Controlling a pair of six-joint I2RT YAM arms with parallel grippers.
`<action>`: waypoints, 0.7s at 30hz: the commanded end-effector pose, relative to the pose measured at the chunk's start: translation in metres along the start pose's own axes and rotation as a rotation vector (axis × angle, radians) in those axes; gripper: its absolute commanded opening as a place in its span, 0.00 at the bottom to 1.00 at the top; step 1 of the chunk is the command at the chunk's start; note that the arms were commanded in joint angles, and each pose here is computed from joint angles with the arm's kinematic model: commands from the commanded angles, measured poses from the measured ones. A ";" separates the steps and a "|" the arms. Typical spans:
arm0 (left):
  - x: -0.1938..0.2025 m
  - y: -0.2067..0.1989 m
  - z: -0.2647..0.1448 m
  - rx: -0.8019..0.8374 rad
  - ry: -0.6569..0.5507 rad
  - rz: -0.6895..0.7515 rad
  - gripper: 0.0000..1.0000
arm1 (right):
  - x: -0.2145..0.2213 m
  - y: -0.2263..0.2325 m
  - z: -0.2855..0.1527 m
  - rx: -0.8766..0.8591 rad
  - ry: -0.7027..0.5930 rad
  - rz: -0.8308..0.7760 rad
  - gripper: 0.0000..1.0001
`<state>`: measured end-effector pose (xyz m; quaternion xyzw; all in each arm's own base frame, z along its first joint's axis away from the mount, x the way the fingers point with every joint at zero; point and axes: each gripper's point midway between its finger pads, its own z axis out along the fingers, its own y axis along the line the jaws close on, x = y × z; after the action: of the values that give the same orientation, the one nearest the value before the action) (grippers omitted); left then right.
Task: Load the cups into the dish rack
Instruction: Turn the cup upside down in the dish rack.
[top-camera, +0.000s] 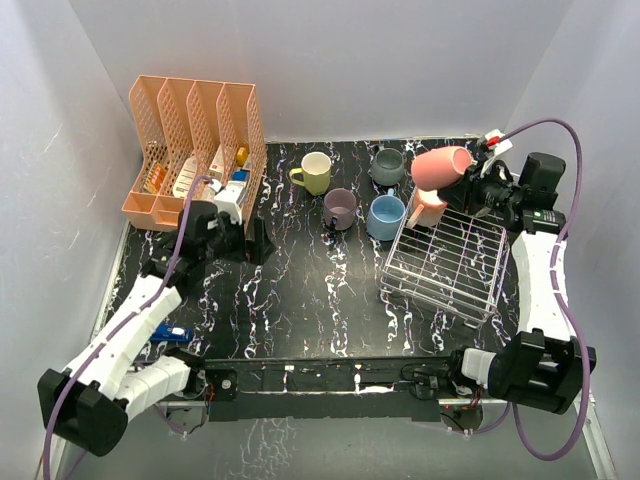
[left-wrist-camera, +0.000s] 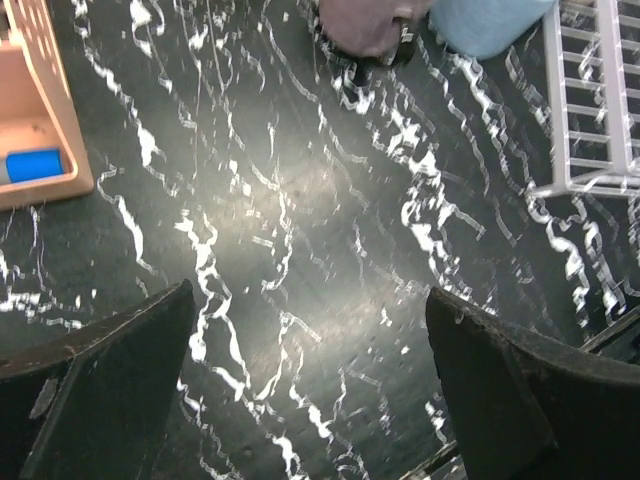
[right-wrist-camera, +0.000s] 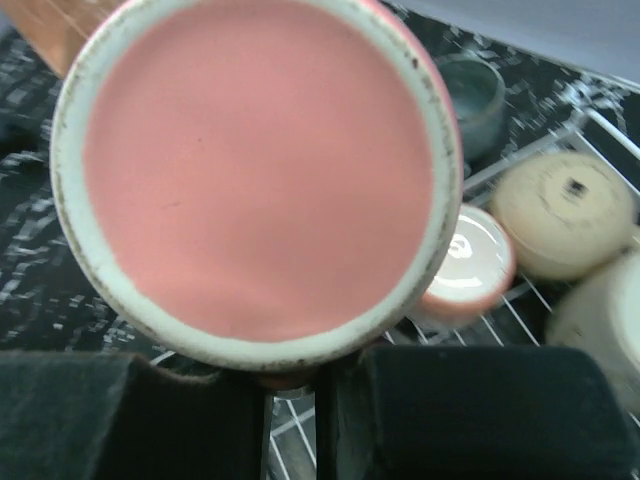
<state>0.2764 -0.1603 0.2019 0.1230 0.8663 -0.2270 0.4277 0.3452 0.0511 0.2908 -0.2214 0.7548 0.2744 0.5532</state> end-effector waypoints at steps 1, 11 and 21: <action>0.017 0.007 -0.013 -0.002 -0.048 0.094 0.97 | -0.014 -0.034 -0.030 0.238 0.046 -0.219 0.08; 0.021 0.013 -0.021 -0.023 -0.137 0.115 0.97 | 0.036 -0.079 -0.056 0.438 0.196 -0.201 0.08; 0.024 0.021 -0.028 -0.070 -0.157 0.112 0.97 | 0.080 -0.105 -0.059 0.524 0.280 -0.180 0.08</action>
<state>0.2492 -0.1332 0.1912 0.1407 0.8308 -0.1944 0.5021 0.3227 -0.0509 0.1836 -0.1583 0.8799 0.0470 0.4456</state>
